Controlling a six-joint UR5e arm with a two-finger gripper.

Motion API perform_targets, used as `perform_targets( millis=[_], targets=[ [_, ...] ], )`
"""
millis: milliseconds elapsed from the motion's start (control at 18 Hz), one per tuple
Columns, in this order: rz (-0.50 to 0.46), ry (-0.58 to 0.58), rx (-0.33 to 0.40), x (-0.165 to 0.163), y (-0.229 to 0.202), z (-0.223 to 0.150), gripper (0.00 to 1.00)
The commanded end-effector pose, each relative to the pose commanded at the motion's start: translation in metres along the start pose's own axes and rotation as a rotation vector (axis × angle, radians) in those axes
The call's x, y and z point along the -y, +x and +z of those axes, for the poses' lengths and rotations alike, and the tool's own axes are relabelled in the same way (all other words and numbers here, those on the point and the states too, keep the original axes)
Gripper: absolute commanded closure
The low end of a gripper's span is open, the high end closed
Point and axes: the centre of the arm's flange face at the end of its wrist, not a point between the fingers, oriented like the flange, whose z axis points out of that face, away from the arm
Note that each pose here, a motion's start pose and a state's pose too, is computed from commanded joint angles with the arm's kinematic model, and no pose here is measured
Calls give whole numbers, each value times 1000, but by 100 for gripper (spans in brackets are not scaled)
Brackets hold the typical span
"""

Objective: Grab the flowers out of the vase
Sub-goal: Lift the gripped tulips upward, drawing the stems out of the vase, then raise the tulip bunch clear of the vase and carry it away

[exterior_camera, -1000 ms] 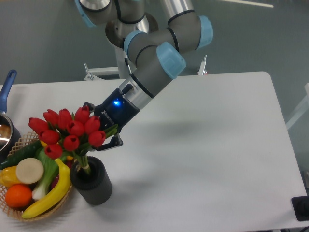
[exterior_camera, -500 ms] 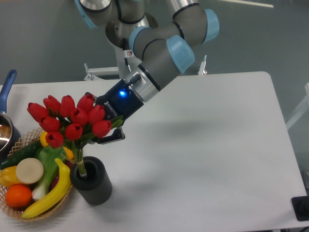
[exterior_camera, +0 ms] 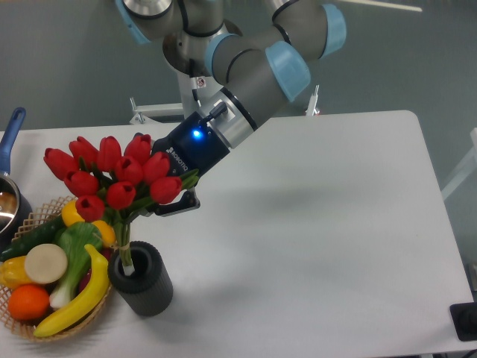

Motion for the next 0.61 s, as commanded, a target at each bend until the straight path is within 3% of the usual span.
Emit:
perform_targets(
  millis=[611],
  targets=[
    [-55, 55, 17, 20, 2, -30, 63]
  ],
)
